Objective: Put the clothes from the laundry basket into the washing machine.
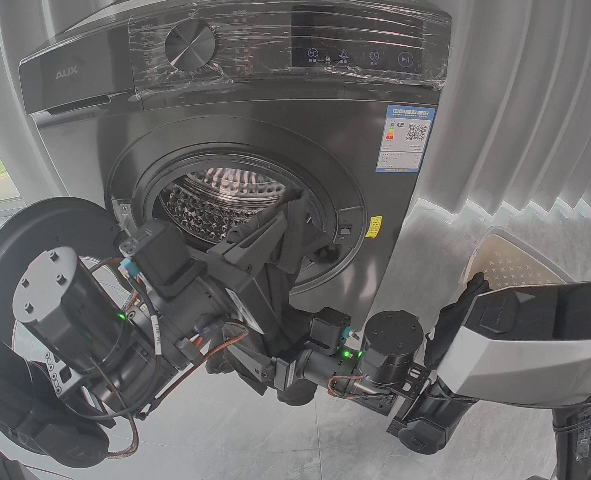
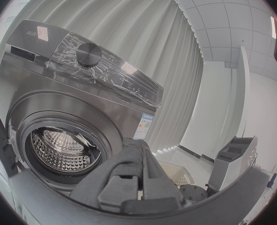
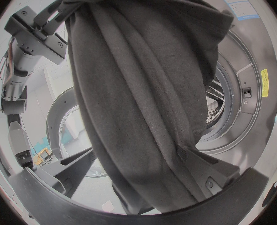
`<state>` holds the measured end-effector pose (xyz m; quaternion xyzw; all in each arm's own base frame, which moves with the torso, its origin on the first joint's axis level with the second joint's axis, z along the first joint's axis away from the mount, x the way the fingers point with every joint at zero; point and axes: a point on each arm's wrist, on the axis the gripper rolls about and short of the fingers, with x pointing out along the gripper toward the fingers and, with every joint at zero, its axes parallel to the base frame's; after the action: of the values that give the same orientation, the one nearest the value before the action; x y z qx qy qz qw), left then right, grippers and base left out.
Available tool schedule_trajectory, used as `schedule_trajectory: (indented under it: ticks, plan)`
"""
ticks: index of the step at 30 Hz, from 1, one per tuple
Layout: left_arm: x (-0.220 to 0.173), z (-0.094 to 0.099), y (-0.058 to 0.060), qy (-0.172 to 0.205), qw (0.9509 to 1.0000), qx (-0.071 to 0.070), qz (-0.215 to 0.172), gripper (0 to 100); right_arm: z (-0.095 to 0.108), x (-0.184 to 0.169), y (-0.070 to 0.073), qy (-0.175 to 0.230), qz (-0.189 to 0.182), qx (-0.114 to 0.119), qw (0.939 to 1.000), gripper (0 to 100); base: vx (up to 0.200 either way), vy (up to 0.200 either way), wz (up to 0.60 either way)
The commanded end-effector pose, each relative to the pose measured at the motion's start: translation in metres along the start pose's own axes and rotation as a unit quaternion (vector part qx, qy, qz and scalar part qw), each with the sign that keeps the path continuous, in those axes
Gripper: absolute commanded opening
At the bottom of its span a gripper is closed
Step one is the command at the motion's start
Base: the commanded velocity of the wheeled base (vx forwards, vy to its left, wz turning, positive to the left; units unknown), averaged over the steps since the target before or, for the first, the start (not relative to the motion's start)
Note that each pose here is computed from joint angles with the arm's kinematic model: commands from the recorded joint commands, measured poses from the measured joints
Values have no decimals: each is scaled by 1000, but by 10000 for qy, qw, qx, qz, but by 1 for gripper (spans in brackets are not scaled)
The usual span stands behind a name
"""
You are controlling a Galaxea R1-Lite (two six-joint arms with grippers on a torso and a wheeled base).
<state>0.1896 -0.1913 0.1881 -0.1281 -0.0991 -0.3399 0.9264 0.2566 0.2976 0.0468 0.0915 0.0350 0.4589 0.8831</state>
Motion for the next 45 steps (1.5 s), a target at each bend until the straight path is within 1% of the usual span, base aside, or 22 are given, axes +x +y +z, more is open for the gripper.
schedule_trajectory:
  ticks: [1, 3, 4, 5, 6, 10, 13, 17, 19, 21, 23, 24, 25, 26, 28, 29, 32, 35, 39, 41, 44, 45]
  plan:
    - [-1, 0, -6, -4, 9999, -54, -110, 0, -3, 6, -1, -66, -76, 29, 9999, 100, 0, 0, 0]
    - [-1, 0, -6, -4, 9999, -54, -110, 0, -3, 6, -1, -75, -82, 36, 9999, 100, 0, 0, 0]
    - [-2, 3, -9, -33, 9998, -103, -159, 0, 1, 10, -2, -191, -152, 51, 9997, 100, 0, 0, 0]
    - [-3, 5, -9, -69, 9997, -133, -172, 0, 1, 10, -3, -183, -154, 52, 9997, 100, 0, 0, 0]
    - [-4, 6, -10, -82, 9997, -160, -181, 0, 1, 10, -3, -185, -161, 59, 9997, 0, 0, 0, 0]
    - [-5, 7, -14, -81, 9992, -283, -257, 0, 2, 10, -3, -202, -165, 81, 9996, 0, 0, 0, 0]
    - [-5, 6, -13, -75, 9992, -288, -248, 0, 2, 8, -2, -193, -159, 97, 9996, 0, 0, 0, 0]
    - [-4, 6, -12, -65, 9992, -323, -217, 0, 9, -3, 4, -130, -117, 111, 9998, 0, 0, 0, 0]
    - [-4, 5, -10, -64, 9993, -334, -180, 0, 16, -15, 12, -77, -50, 123, 9999, 0, 0, 0, 0]
    - [-3, 5, -6, -57, 9994, -317, -104, 0, 21, -29, 18, 26, -9, 116, 9999, 0, 0, 0, 0]
    - [-1, 4, 4, -32, 9996, -260, 72, 0, 30, -50, 29, 115, 121, 107, 9998, 0, 0, 0, 0]
    - [-1, 4, 5, -33, 9996, -258, 79, 0, 31, -51, 30, 117, 129, 107, 9998, 0, 0, 0, 0]
    - [0, 4, 11, -27, 9995, -237, 200, 0, 39, -67, 38, 153, 231, 94, 9996, 0, 0, 0, 0]
    - [1, 3, 15, -21, 9993, -237, 276, 0, 45, -78, 43, 173, 329, 80, 9993, 0, 0, 0, 0]
    - [2, 0, 19, 19, 9990, -287, 337, 0, 51, -92, 49, 186, 475, 50, 9987, 0, 0, 0, 0]
    - [3, -1, 20, 44, 9988, -319, 358, 0, 56, -102, 51, 175, 555, -5, 9983, 0, 0, 0, 0]
    - [3, -5, 20, 119, 9987, -328, 373, 0, 65, -123, 54, 176, 836, -182, 9962, 0, 0, 0, 0]
    - [4, -11, 21, 223, 9984, -327, 394, 0, 75, -134, 53, 80, 1108, -322, 9933, 0, 0, 0, 0]
    - [4, -16, 22, 313, 9981, -335, 412, 0, 79, -140, 48, 27, 1124, -359, 9930, 0, 0, 0, 0]
    - [4, -18, 21, 346, 9979, -368, 398, 0, 80, -140, 46, 23, 1117, -392, 9930, 0, 0, 0, 0]
    - [1, -22, 22, 469, 9976, -362, 368, 0, 80, -140, 44, 10, 1095, -410, 9931, 0, 0, 0, 0]
    - [1, -25, 22, 518, 9973, -361, 363, 100, 80, -139, 44, 8, 1080, -410, 9933, 0, 0, 0, 0]
